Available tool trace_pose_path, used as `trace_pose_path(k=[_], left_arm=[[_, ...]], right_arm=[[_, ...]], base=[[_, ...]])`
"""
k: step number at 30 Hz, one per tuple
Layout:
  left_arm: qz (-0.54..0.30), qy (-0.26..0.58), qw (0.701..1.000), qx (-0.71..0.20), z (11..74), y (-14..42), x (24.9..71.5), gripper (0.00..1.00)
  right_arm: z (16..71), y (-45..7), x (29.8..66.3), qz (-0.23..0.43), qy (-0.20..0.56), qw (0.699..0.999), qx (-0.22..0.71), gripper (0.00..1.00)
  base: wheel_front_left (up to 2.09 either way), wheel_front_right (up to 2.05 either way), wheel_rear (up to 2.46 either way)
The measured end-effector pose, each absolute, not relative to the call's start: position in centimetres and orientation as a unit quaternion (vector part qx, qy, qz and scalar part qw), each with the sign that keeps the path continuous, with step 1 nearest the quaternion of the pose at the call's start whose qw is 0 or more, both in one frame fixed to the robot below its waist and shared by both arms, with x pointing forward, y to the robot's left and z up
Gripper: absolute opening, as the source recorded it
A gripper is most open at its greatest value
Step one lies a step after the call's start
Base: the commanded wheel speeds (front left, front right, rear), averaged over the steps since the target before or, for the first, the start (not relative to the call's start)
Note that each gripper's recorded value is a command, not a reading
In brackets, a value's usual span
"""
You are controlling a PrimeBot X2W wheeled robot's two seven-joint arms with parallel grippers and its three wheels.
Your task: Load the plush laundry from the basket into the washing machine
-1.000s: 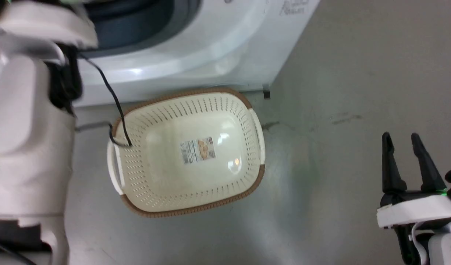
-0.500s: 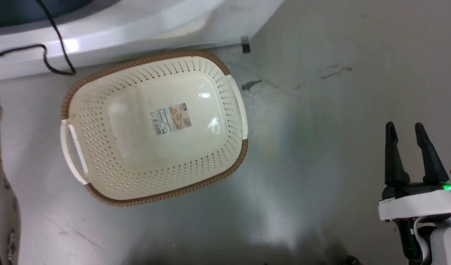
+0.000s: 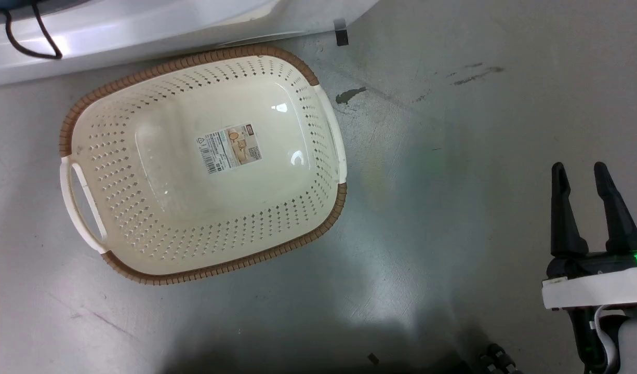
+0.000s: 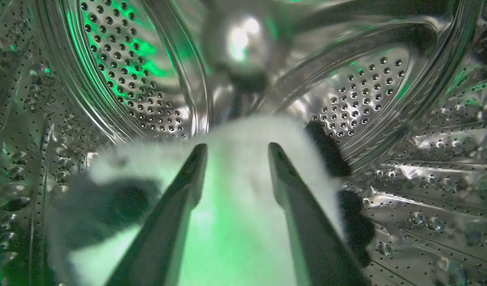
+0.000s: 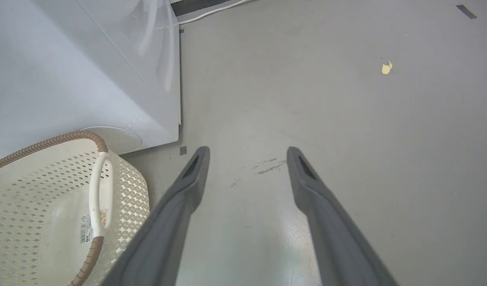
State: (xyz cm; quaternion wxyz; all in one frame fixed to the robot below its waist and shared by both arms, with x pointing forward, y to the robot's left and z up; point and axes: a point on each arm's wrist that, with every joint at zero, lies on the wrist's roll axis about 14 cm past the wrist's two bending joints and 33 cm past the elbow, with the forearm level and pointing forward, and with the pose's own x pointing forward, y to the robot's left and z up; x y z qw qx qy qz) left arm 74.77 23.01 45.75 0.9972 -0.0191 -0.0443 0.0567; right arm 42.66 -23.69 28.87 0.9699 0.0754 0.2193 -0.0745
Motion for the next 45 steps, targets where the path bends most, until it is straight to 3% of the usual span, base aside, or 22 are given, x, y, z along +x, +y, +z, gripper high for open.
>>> trace_pose_path(k=[19, 34, 45], left_arm=[[0.039, -0.035, 0.998, -0.016, 46.8, 23.6, 73.5, 1.0], [0.042, -0.016, 0.998, -0.043, 46.3, 23.4, 67.3, 1.0], [0.031, -0.016, 0.998, -0.059, 47.8, 21.9, 60.8, 1.0]], right_arm=[[30.7, -22.4, 44.1, -0.053, 0.196, 0.976, 0.076, 1.0], [34.6, -19.8, 46.4, -0.009, 0.156, 0.984, 0.082, 1.0], [37.9, -18.1, 45.9, 0.015, 0.13, 0.987, 0.092, 1.0]], base=[[0.0, 0.0, 0.0], [0.0, 0.0, 0.0], [0.0, 0.0, 0.0]])
